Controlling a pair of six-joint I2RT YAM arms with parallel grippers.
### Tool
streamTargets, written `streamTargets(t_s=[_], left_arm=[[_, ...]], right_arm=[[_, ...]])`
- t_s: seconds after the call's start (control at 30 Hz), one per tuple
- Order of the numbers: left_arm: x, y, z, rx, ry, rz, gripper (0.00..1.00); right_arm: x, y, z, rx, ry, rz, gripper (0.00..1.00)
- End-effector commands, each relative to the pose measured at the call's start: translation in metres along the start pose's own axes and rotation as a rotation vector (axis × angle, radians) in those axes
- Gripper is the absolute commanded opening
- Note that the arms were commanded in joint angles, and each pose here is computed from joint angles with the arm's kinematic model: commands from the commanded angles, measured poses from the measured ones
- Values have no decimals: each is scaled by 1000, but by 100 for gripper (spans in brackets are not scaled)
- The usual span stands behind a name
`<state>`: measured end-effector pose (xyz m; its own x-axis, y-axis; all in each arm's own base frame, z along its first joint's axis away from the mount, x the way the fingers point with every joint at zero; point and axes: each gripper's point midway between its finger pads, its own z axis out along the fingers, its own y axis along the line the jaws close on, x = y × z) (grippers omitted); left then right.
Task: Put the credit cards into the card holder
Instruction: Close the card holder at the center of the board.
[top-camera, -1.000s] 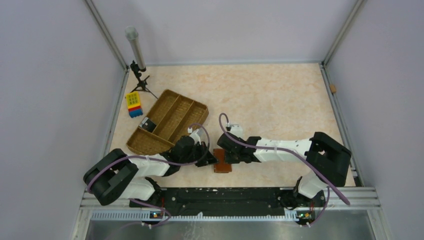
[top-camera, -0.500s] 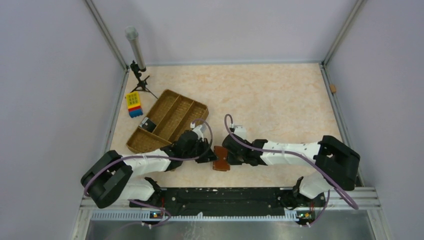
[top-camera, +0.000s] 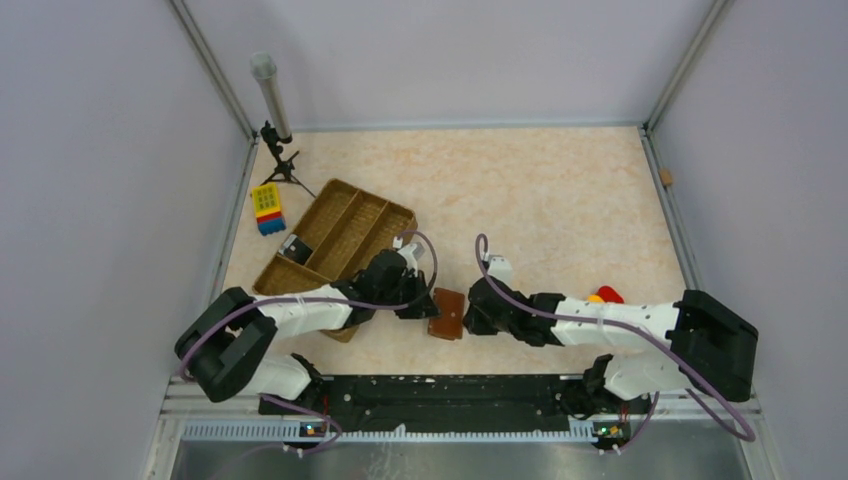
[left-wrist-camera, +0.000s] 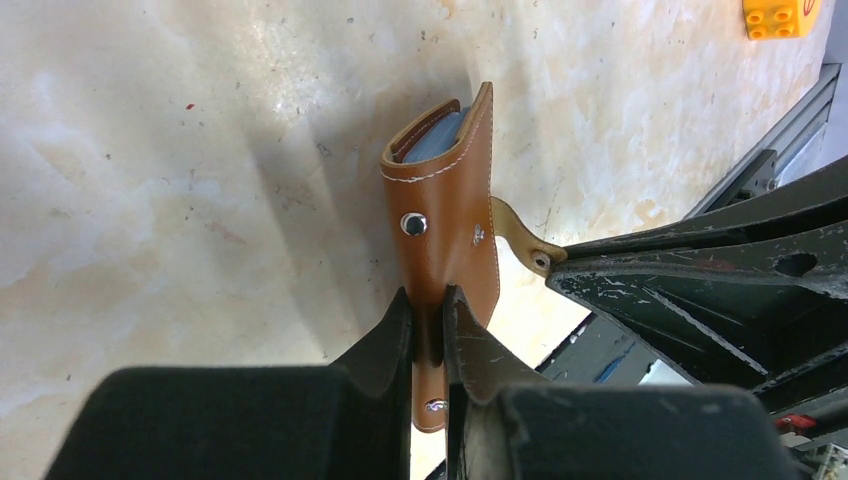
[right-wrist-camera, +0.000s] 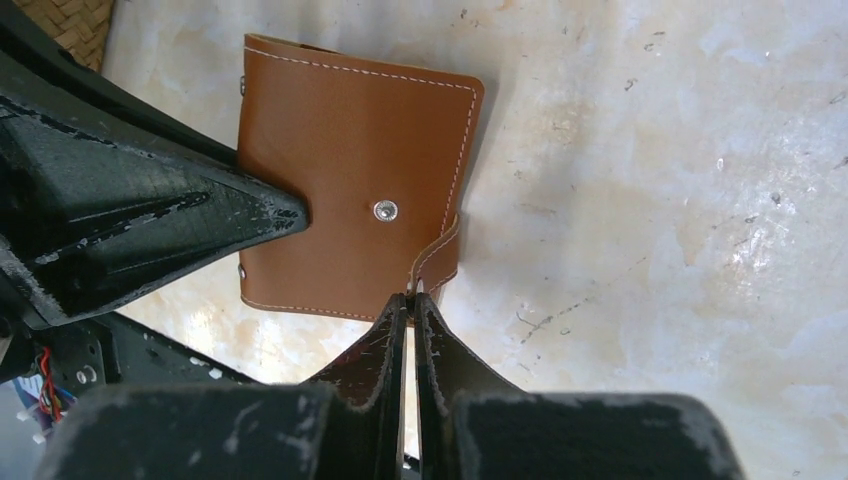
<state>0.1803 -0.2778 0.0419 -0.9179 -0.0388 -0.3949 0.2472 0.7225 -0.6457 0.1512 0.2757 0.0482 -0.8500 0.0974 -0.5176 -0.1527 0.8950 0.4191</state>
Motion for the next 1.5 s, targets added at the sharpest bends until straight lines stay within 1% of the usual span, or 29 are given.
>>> streamTargets(t_s=[0.0, 0.17, 0.23, 0.77, 1.07, 1.47], left_arm=[[21, 48, 2, -182, 67, 51, 0], [20, 46, 3, -174, 73, 69, 0], [25, 50, 2, -190, 97, 67, 0], [29, 48, 3, -175, 136, 109, 0], [29, 48, 4, -181, 139, 106, 0], [32, 47, 5, -172, 153, 109, 0]], right_arm=[[-13, 17, -1, -76, -56, -1, 0], [-19, 24, 1, -114, -87, 4, 0], [-21, 25, 2, -120, -98, 2, 0], [-28, 30, 21, -102, -121, -22, 0], [-40, 26, 14, -86, -182, -6, 0], [-44, 29, 16, -102, -194, -6, 0]])
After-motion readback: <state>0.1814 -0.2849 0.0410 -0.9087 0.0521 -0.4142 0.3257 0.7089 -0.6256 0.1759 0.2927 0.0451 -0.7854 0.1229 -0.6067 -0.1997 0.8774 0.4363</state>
